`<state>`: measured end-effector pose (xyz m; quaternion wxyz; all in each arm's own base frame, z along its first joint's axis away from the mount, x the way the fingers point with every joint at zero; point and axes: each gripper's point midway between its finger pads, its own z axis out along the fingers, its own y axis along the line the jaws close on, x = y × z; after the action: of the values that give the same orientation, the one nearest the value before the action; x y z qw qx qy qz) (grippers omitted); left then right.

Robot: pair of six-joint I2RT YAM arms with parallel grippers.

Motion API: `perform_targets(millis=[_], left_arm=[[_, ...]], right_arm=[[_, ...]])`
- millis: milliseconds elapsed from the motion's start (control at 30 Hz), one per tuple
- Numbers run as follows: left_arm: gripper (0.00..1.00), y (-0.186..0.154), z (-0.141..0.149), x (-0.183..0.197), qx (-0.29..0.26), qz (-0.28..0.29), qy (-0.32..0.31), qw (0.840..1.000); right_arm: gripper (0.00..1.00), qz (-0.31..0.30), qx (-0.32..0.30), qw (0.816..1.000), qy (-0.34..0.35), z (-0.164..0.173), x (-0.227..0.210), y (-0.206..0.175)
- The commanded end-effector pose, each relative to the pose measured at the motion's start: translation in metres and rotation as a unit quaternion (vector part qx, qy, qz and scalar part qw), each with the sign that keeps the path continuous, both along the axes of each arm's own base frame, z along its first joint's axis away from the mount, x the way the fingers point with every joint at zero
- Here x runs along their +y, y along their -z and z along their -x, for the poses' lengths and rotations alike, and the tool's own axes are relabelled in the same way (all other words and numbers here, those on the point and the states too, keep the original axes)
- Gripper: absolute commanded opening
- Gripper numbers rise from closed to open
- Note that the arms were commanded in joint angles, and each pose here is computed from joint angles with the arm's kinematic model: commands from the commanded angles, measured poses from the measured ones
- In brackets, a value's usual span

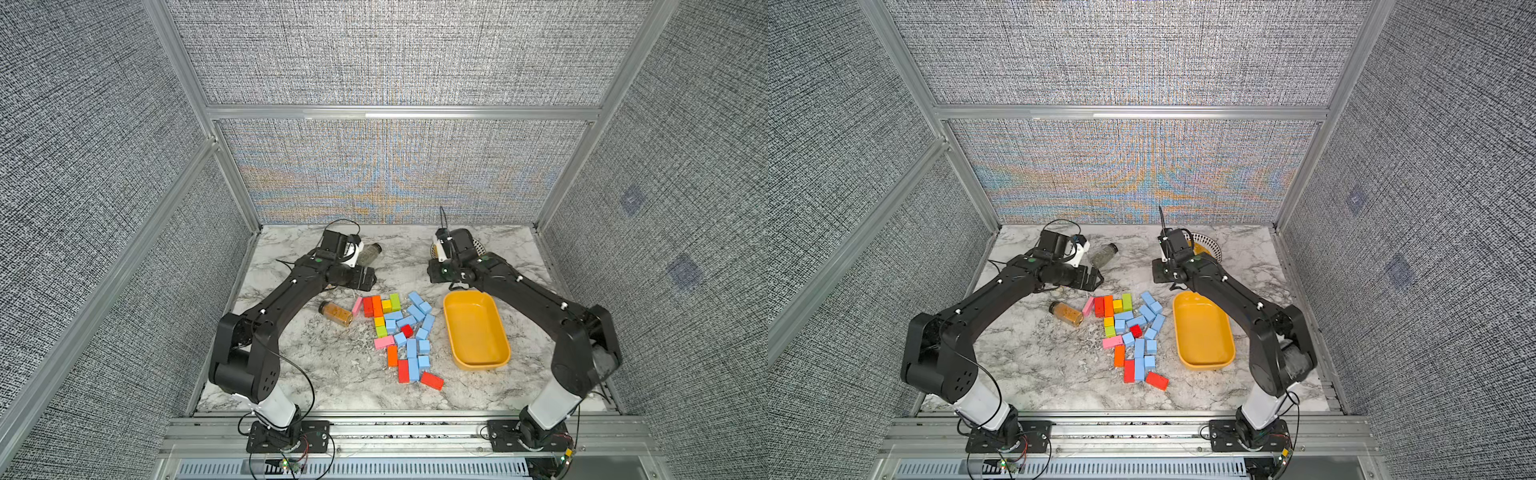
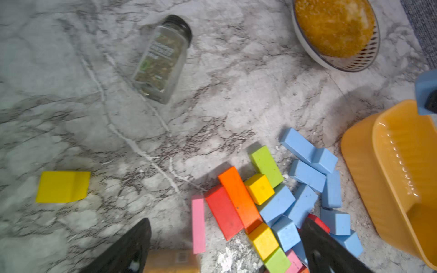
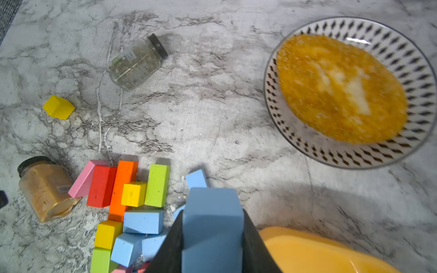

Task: Pick out the blue building blocks
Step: Place the building block in the storage box.

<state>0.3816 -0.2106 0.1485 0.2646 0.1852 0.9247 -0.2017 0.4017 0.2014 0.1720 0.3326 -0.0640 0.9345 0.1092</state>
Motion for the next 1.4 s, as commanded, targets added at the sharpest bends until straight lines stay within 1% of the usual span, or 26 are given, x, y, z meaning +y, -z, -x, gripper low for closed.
perform_targets(millis=[0, 133, 233, 333, 400, 433, 533, 633, 800, 900, 1033, 1100, 1267, 1367], left_arm=[[1.00, 0.003, 0.006, -0.023, 0.012, 0.014, 0.021, 1.000], [1.00, 0.008, 0.008, -0.042, 0.016, 0.009, 0.046, 0.999], [1.00, 0.010, 0.006, -0.053, 0.034, 0.019, 0.049, 0.998], [1.00, 0.013, 0.007, -0.058, 0.035, 0.020, 0.053, 0.998], [1.00, 0.015, 0.011, -0.060, 0.044, 0.021, 0.055, 0.997], [1.00, 0.016, 0.013, -0.061, 0.047, 0.022, 0.056, 0.997], [1.00, 0.020, 0.015, -0.061, 0.050, 0.022, 0.055, 0.997], [1.00, 0.022, 0.016, -0.060, 0.052, 0.018, 0.056, 0.997], [1.00, 0.020, 0.013, -0.059, 0.047, 0.011, 0.055, 0.997], [1.00, 0.018, 0.010, -0.059, 0.040, 0.007, 0.056, 0.998], [1.00, 0.018, 0.011, -0.057, 0.039, 0.000, 0.057, 0.998], [1.00, 0.020, 0.011, -0.057, 0.043, 0.000, 0.057, 0.997], [1.00, 0.018, 0.009, -0.058, 0.044, 0.000, 0.056, 0.997], [1.00, 0.013, 0.008, -0.058, 0.040, -0.002, 0.057, 0.998]], right_arm=[[0.20, -0.024, 0.001, 0.999, 0.048, 0.016, -0.025, -0.002], [0.20, -0.049, 0.007, 0.994, 0.096, 0.038, -0.059, 0.002], [0.20, -0.061, 0.021, 0.988, 0.137, 0.059, -0.078, 0.018], [0.20, -0.083, 0.040, 0.982, 0.167, 0.078, -0.085, 0.038], [0.20, -0.105, 0.047, 0.979, 0.171, 0.084, -0.083, 0.044], [0.20, -0.112, 0.060, 0.977, 0.169, 0.091, -0.081, 0.057], [0.21, -0.147, 0.063, 0.975, 0.154, 0.085, -0.067, 0.065], [0.22, -0.157, 0.072, 0.974, 0.147, 0.073, -0.057, 0.075], [0.26, -0.126, 0.094, 0.976, 0.149, 0.048, -0.052, 0.090], [0.30, -0.110, 0.117, 0.975, 0.151, 0.045, -0.052, 0.099], [0.39, -0.107, 0.124, 0.975, 0.152, 0.042, -0.053, 0.107], [0.42, -0.107, 0.126, 0.974, 0.153, 0.042, -0.054, 0.109], [0.54, -0.114, 0.111, 0.976, 0.146, 0.040, -0.053, 0.093], [0.55, -0.107, 0.102, 0.977, 0.151, 0.043, -0.058, 0.079]])
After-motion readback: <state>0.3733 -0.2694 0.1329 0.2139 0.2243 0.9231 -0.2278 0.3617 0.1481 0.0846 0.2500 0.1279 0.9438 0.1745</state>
